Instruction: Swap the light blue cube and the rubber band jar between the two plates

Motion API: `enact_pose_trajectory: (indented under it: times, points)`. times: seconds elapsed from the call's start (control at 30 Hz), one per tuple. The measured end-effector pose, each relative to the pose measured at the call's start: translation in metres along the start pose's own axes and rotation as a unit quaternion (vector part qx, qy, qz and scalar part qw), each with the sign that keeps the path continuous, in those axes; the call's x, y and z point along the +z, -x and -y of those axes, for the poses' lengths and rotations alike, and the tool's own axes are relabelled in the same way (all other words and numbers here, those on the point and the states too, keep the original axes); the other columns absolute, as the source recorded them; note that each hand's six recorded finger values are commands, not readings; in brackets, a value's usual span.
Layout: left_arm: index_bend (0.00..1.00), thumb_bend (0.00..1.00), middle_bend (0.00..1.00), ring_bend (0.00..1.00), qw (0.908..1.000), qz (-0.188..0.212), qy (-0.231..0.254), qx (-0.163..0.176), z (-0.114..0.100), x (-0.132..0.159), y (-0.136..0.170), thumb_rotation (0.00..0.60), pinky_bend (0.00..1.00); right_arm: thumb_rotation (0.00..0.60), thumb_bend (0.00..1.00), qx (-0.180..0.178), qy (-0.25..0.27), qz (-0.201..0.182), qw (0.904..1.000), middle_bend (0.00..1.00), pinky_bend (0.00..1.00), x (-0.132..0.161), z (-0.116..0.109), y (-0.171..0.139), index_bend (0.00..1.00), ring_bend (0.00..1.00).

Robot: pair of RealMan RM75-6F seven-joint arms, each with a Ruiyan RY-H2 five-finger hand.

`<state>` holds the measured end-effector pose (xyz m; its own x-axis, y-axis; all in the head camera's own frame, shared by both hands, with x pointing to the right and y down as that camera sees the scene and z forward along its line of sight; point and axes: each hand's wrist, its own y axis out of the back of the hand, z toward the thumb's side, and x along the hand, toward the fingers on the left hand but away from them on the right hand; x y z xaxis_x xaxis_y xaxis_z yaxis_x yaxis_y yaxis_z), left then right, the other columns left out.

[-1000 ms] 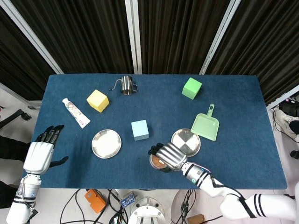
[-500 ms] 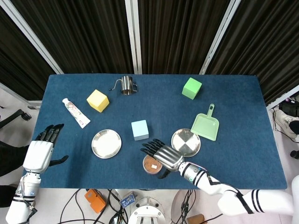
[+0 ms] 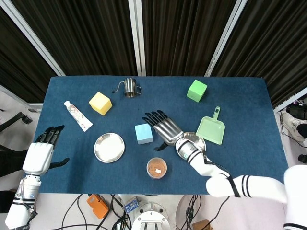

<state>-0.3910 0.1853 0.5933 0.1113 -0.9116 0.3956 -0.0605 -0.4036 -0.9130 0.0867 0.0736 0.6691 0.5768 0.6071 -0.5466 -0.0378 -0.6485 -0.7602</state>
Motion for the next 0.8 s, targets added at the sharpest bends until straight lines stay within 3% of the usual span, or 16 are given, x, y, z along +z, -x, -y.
enact_pose_trajectory:
  times: [0.23,0.3,0.37,0.43,0.5,0.6,0.8]
  points:
    - [0.03,0.00,0.11,0.11,0.9999,-0.008,0.000,-0.011,0.004,-0.004,-0.003,0.600,0.28,0.496,0.18,0.047,-0.035,0.047,0.9972,0.00,0.00,0.008,0.031,0.052,0.00,0.00]
    - [0.03,0.00,0.11,0.11,0.9999,-0.008,0.000,-0.011,0.004,-0.004,-0.004,0.600,0.28,0.499,0.23,0.061,-0.040,0.048,0.9962,0.11,0.11,0.014,0.040,0.061,0.12,0.08]
    - [0.03,0.00,0.11,0.11,0.9999,-0.009,0.002,-0.010,0.003,-0.005,-0.003,0.600,0.28,0.521,0.30,0.066,-0.044,0.046,0.9958,0.35,0.38,0.016,0.046,0.065,0.41,0.34]
    - [0.03,0.01,0.11,0.11,0.9999,-0.009,0.002,-0.010,0.002,-0.005,-0.003,0.600,0.28,0.577,0.35,0.066,-0.043,0.041,0.9960,0.54,0.58,0.018,0.047,0.067,0.62,0.55]
    - [0.03,0.01,0.11,0.11,0.9999,-0.009,0.003,-0.009,0.002,-0.006,-0.002,0.600,0.28,0.600,0.40,0.061,-0.042,0.033,0.9967,0.66,0.71,0.021,0.047,0.067,0.76,0.66]
    - [0.03,0.01,0.11,0.11,0.9999,-0.009,0.004,-0.006,-0.001,-0.006,0.000,0.600,0.28,0.600,0.43,0.046,-0.044,0.022,0.9977,0.72,0.76,0.022,0.043,0.065,0.85,0.73]
    - [0.03,0.01,0.11,0.11,1.0000,-0.005,0.003,-0.001,-0.003,-0.005,0.003,0.600,0.28,0.600,0.43,-0.003,-0.051,0.013,0.9986,0.74,0.77,0.009,0.023,0.041,0.88,0.74]
